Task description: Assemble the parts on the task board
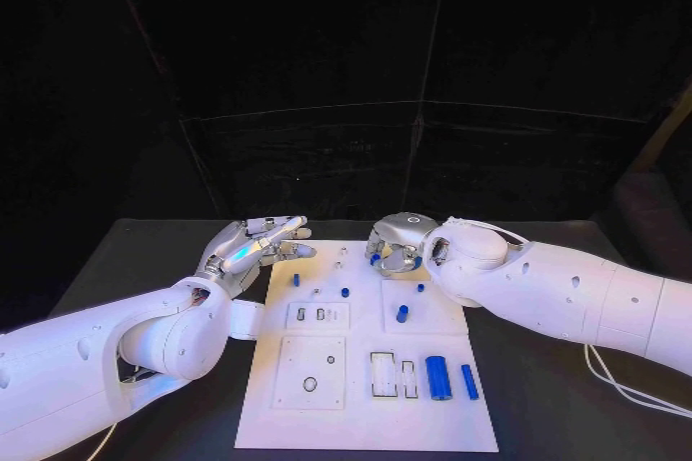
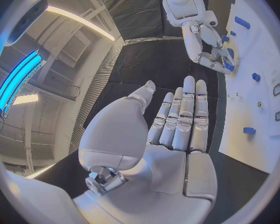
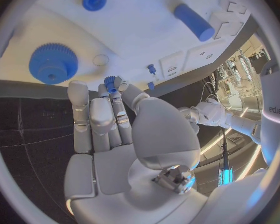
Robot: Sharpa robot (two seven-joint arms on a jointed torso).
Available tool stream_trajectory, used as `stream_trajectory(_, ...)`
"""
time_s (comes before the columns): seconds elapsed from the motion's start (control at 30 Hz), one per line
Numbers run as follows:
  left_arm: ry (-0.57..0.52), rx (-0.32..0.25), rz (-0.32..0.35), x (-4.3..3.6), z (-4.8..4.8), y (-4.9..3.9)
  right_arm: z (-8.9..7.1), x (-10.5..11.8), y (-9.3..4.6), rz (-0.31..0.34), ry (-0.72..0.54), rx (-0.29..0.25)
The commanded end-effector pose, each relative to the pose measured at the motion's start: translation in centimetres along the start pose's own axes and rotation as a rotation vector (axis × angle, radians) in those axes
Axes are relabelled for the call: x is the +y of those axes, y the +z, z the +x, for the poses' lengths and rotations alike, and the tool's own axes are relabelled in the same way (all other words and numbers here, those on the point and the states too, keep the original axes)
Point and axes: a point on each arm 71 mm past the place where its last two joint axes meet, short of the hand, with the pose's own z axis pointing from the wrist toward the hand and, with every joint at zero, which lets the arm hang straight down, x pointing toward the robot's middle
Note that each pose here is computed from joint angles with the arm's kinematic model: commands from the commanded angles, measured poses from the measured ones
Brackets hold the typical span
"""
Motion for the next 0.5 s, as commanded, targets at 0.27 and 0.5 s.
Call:
stream_trajectory(0.27,0.001,0.012,0.020,-0.14,0.25,0.18,-1.0,1.0,2.1,0.014,-0.005,-0.116)
stream_trajectory(0.5,0.002,-0.005,0.028,-0.15,0.15,0.28,-0.9,1.9,3.4,0.006,-0.007,-0.133)
